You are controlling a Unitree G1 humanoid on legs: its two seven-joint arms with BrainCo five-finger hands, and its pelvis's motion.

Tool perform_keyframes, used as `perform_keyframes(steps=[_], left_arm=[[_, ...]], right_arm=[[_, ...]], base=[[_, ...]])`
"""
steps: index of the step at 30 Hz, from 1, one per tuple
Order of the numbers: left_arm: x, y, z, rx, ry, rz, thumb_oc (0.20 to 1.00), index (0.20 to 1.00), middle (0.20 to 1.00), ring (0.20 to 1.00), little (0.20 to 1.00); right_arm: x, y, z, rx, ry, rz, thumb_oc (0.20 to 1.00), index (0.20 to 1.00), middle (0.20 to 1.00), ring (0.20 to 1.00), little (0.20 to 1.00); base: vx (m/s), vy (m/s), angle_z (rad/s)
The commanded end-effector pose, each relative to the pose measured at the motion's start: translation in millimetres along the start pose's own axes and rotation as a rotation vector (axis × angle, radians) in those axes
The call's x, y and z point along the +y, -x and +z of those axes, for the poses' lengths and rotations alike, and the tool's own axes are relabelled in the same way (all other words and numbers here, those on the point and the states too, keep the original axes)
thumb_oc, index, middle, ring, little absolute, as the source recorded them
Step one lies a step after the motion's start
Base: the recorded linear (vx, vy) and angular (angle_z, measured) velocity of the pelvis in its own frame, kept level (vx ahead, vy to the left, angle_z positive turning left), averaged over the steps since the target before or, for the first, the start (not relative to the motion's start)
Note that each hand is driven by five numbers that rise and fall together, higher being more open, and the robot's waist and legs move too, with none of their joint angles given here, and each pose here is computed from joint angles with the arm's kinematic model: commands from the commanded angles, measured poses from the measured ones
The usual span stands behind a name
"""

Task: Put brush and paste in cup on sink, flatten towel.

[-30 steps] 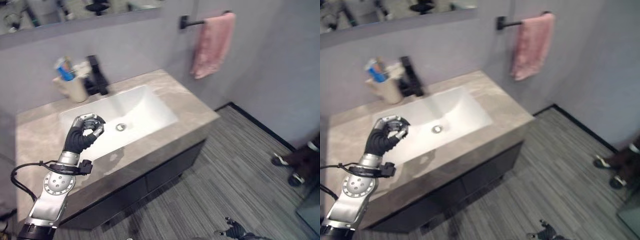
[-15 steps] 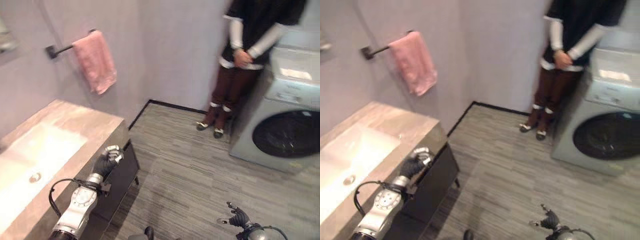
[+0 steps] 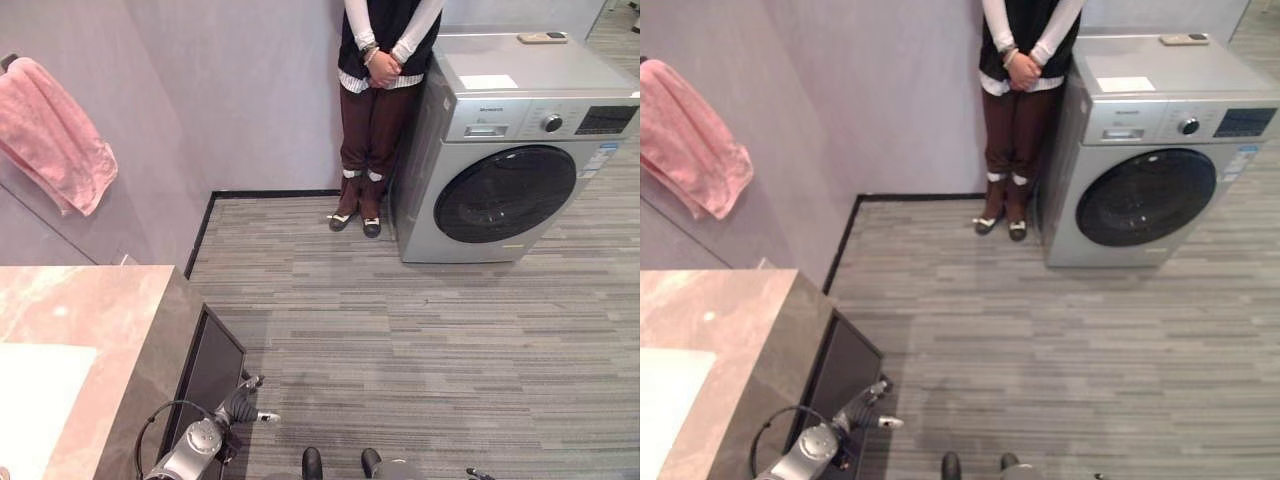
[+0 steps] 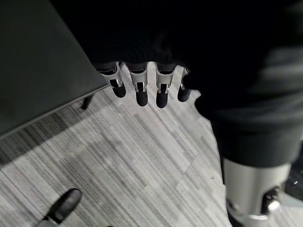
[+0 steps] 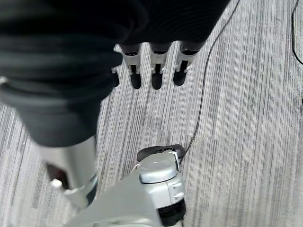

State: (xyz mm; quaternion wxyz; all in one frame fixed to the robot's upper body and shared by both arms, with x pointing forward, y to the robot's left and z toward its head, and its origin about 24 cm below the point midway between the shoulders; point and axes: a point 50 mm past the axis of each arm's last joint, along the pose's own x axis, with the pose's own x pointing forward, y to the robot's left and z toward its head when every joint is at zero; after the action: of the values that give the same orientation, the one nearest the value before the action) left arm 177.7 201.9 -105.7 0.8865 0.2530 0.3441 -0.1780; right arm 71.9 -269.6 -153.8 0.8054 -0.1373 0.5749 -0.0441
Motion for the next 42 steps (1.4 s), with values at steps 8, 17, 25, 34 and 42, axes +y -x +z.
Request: perform_keyframes(steps=[8,17,25,34,42], left_arm=[[15,-4,-5,0.054,-0.084,0.068,1.000,1.000,1.000,1.000,1.000],[10,-20,27,-0.022,-0.174,0.041,1.000,1.000,1.000,1.000,1.000],[3,-33,55,-0.075,-0.162,0.026,1.000,1.000,1.000,1.000,1.000],[9,-33,55,-0.062,-0.202,0.038,1.000,1.000,1.000,1.000,1.000],[12,-24,32,-0.010,-0.166,0.045,1.000,1.000,1.000,1.000,1.000]], right_arm=[[-7,-1,29,-0.107,0.003,-0.012,1.000,1.000,1.000,1.000,1.000],[-4,-1,17,-0.065,-0.001,0.001,1.000,1.000,1.000,1.000,1.000],[-27,1,17,-0.062,-0.029,-0.063,1.000,1.000,1.000,1.000,1.000],[-36,3,7,-0.035,-0.036,-0.100,1.000,1.000,1.000,1.000,1.000],[-22,3,6,-0.037,0.015,-0.038,1.000,1.000,1.000,1.000,1.000]], base=[[0.13,0.113,-0.22],[0.34,-0.065,0.13],[0.32,-0.247,0.61],[0.24,-0.019,0.42],[0.36,0.162,-0.30]])
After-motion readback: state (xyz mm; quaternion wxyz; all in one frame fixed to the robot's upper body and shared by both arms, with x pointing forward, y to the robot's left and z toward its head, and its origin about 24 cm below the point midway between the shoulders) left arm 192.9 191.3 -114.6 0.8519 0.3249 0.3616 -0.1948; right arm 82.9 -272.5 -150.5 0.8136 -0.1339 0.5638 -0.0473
